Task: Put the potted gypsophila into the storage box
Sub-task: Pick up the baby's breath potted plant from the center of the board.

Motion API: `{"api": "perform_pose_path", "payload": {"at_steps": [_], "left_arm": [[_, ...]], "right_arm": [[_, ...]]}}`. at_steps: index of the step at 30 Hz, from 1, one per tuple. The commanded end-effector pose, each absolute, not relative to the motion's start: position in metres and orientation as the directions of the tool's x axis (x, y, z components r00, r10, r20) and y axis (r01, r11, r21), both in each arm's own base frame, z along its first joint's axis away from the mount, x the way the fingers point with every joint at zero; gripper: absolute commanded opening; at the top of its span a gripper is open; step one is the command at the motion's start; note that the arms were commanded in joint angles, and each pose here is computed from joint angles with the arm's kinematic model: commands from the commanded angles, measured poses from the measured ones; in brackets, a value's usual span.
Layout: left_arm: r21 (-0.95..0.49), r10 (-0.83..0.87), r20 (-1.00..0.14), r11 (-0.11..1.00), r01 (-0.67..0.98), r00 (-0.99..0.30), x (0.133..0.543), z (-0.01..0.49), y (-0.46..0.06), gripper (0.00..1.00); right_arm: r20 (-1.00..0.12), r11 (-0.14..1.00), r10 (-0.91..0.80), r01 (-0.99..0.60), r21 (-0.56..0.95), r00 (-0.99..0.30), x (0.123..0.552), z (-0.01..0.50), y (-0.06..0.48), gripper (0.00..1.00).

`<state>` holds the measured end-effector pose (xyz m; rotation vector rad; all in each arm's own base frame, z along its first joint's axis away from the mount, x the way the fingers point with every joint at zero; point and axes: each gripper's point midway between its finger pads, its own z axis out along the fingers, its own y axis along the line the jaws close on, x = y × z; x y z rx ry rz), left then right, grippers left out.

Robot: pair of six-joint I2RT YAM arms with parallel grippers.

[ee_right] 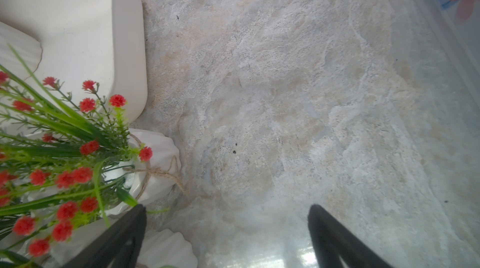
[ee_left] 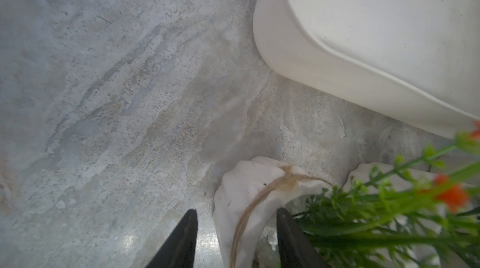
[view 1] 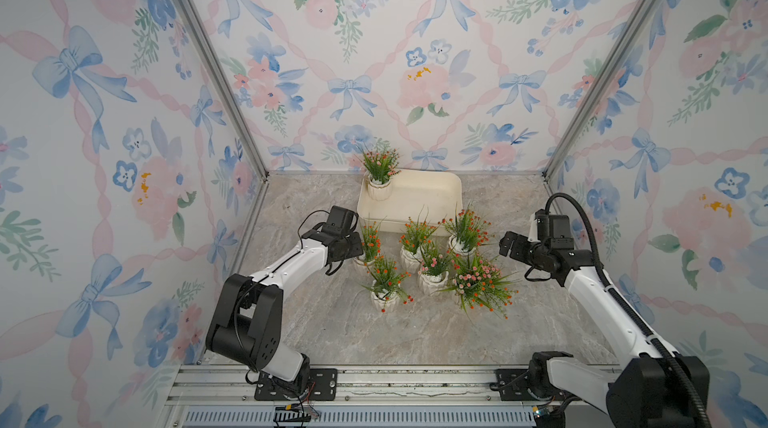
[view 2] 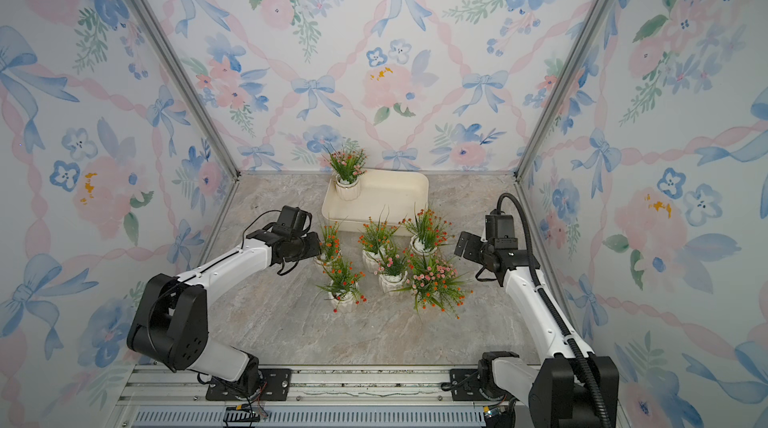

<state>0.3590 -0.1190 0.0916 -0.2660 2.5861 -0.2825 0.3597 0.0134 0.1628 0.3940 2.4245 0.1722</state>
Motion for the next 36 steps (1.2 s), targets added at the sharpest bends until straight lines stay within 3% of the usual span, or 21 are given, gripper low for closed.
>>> {"api": "perform_pose_path", "payload": {"at_steps": [1,14,36], "left_arm": [[-0.190,-0.194,-0.457,0.975,-0.118,-0.868,0.353,0.085,-0.115,0.47],[-0.153,-0.150,-0.409,0.984,-0.095,-0.900,0.342,0.071,-0.115,0.43],[-0.141,-0.118,-0.369,0.987,-0.070,-0.922,0.335,0.060,-0.122,0.29]], "right_arm": [[-0.571,0.941,0.337,0.251,0.226,-0.749,0.355,0.151,0.011,0.98],[-0.560,0.939,0.342,0.258,0.225,-0.755,0.353,0.145,0.010,0.98],[-0.548,0.940,0.340,0.260,0.221,-0.764,0.350,0.138,0.010,0.98]]}}
